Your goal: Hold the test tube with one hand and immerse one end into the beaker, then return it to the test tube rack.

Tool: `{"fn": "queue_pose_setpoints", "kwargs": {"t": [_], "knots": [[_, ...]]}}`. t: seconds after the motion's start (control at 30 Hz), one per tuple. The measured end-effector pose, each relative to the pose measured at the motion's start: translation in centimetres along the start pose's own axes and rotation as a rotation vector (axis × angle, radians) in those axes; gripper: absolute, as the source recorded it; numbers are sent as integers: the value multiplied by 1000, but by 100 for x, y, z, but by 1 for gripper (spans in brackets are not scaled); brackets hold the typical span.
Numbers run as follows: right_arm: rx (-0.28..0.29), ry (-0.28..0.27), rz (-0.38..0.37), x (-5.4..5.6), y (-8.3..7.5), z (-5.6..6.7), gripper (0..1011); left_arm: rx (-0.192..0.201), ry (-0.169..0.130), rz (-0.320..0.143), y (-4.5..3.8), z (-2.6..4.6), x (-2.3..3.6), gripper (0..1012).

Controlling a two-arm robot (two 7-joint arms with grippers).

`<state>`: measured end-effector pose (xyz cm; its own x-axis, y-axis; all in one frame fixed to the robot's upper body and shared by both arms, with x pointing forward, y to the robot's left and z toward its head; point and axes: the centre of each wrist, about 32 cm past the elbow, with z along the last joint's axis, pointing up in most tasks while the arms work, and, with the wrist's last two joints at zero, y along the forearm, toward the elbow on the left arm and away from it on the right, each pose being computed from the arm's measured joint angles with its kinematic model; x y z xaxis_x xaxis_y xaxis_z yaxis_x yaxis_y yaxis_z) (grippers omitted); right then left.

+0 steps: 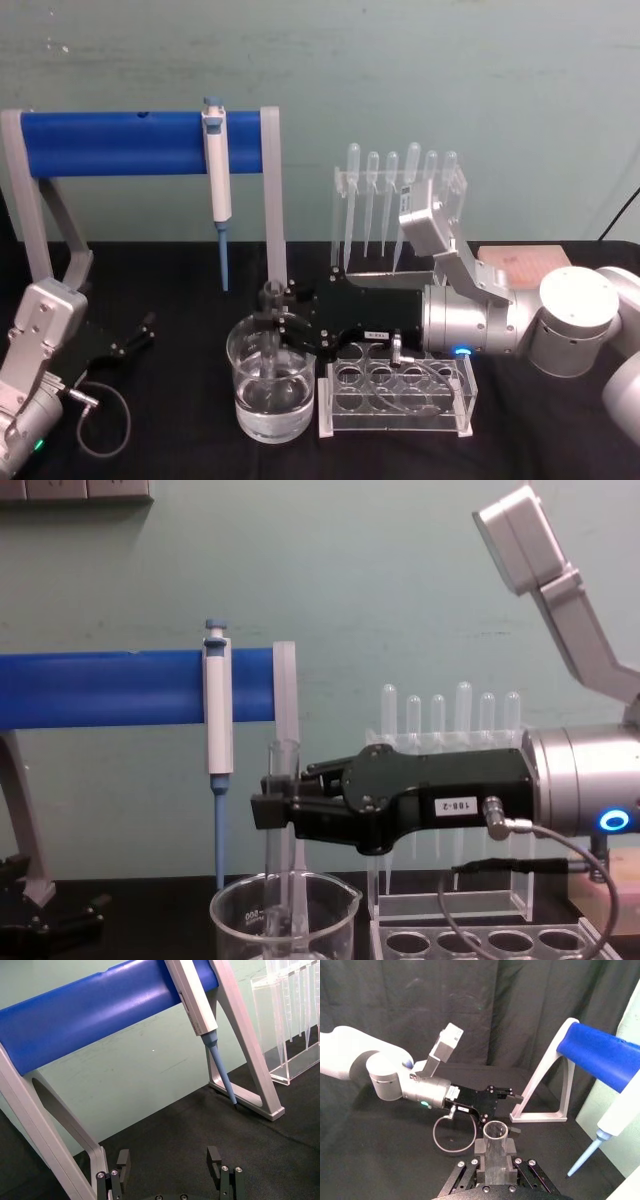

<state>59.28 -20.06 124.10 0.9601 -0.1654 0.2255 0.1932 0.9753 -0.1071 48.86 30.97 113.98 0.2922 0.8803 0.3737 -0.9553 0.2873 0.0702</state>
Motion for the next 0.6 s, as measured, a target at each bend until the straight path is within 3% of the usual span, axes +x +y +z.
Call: {"fn": "queue_pose_setpoints", "kwargs": {"t": [0.6], "knots": [[-4,22,-21,-65,-20,-194,228,0,0,0,0,0,0,1000]]}}
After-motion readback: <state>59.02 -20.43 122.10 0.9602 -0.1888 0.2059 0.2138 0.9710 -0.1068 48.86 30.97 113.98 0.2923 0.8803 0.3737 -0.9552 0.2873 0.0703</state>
